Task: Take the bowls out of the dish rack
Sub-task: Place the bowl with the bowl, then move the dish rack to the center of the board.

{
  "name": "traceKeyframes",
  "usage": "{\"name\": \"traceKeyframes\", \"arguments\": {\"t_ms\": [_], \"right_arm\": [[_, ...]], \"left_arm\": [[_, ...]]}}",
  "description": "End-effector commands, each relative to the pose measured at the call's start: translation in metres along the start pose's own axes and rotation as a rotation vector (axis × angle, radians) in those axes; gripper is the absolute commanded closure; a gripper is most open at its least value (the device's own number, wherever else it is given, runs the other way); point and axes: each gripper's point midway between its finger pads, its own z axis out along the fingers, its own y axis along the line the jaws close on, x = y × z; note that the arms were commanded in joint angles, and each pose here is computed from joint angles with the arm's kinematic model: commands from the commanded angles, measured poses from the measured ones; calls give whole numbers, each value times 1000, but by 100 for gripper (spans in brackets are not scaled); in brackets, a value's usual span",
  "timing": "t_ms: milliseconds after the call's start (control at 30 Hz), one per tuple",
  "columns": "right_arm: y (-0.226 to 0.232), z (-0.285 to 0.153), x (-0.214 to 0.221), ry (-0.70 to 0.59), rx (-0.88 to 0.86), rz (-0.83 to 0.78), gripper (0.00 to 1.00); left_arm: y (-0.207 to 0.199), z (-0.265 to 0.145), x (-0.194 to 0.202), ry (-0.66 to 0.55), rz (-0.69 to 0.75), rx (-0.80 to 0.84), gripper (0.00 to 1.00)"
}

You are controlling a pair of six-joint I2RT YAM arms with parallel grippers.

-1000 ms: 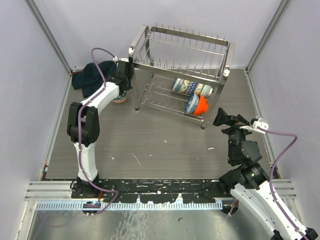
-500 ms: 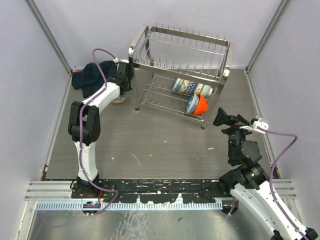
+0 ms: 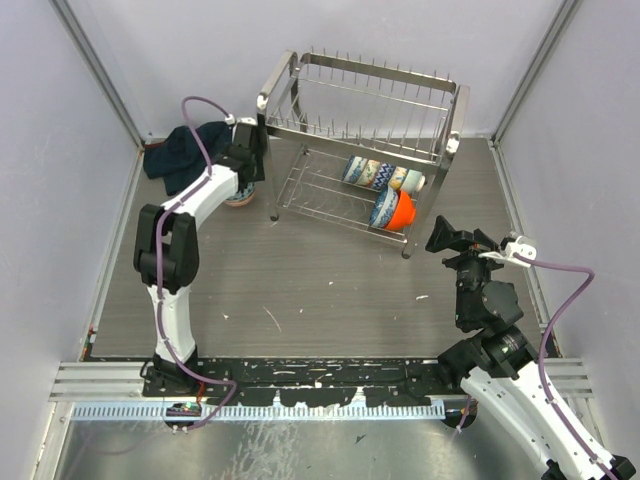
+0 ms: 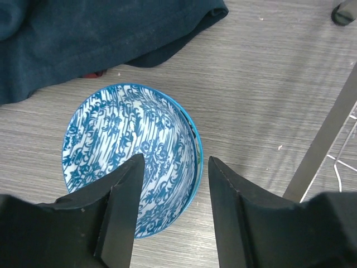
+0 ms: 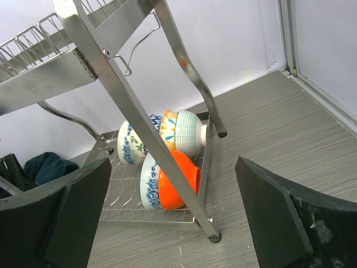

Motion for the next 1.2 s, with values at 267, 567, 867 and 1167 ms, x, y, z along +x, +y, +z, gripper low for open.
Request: {"name": "traceKeyframes", "arguments": {"t_ms": [267, 567, 867, 1167], "right_arm": [[4, 0, -12, -38, -9, 25, 0], [3, 2, -10, -30, 0, 19, 0], [3, 8, -2, 4, 26, -23, 0], [9, 27, 22, 107, 76, -142, 0]], "left_arm": [[8, -79, -63, -219, -107, 26, 31], [45, -122, -56, -318, -195, -31, 20], [55, -138, -52, -333, -198, -32, 18], [47, -177, -31, -348, -270, 154, 17]]}}
